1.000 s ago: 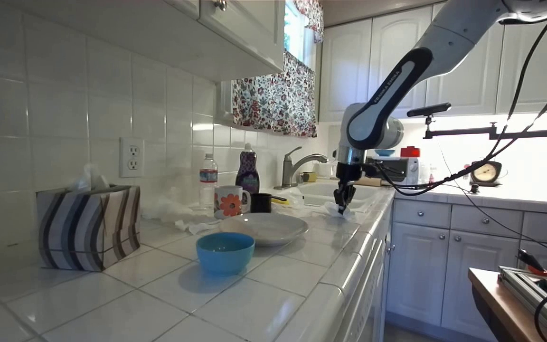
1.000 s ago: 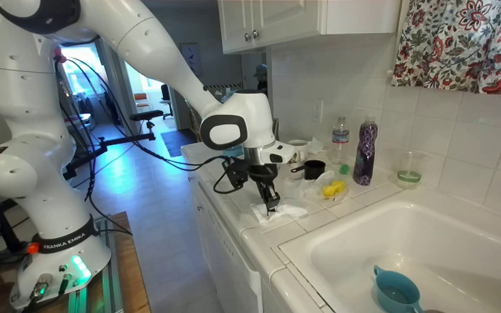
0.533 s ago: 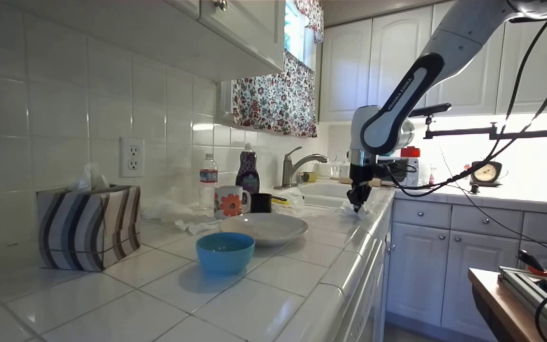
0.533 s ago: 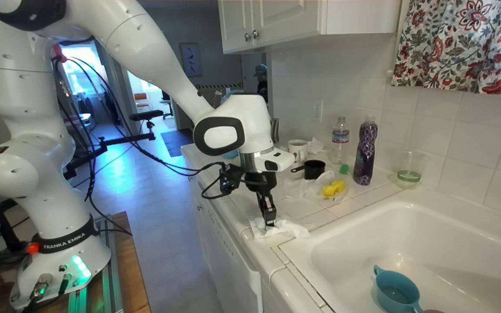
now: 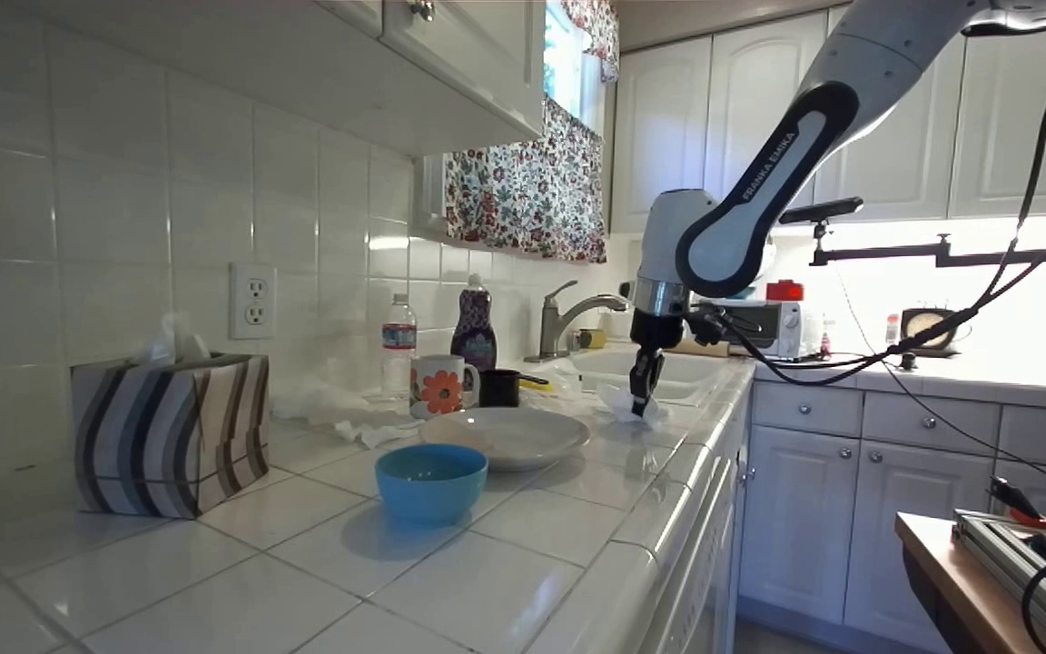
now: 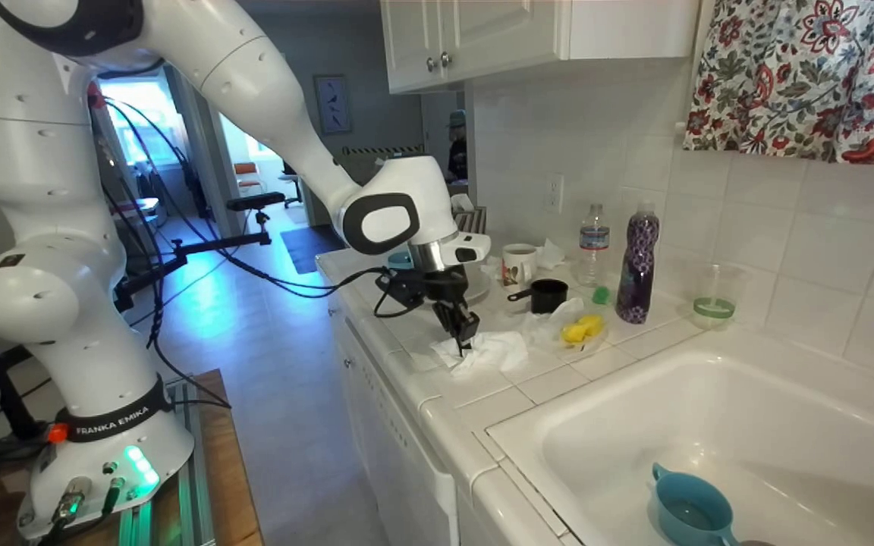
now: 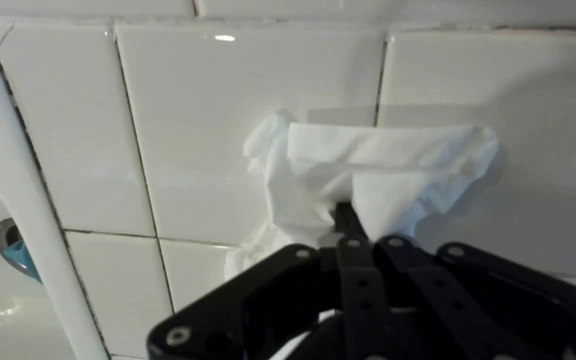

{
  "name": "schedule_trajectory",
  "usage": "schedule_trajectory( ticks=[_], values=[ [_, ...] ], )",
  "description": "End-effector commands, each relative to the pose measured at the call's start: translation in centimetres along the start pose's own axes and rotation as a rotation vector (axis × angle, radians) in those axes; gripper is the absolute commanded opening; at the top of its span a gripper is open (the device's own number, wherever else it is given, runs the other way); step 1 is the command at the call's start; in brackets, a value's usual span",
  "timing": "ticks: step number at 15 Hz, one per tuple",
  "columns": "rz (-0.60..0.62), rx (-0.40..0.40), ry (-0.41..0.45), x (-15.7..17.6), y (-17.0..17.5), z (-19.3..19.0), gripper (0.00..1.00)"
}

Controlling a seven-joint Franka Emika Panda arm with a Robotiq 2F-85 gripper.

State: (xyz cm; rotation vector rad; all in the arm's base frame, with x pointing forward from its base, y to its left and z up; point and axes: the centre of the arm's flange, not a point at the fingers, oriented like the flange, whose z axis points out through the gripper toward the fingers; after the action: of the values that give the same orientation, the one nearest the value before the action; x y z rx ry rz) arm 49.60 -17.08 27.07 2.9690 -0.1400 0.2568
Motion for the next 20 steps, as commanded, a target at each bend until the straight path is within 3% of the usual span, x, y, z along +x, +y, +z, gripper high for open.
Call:
schedule_trajectory(
  ticks=[1, 6, 11, 12, 15, 20],
  values=[
    [0.087, -0.137, 0.064, 0.6, 0.4, -1.2, 0.00],
    [0.233, -0.304, 0.115, 1.0, 4.2, -2.0, 0.00],
    [0.254, -0.322, 0.118, 1.4, 3.5, -1.5, 0.00],
    [0.262, -0.316, 0.112, 1.5, 3.2, -1.3, 0.25],
    [0.298, -0.322, 0.097, 1.4, 2.9, -1.3, 0.40],
    [0.456, -0.375, 0.074, 0.9, 3.9, -1.8, 0.76]
  ],
)
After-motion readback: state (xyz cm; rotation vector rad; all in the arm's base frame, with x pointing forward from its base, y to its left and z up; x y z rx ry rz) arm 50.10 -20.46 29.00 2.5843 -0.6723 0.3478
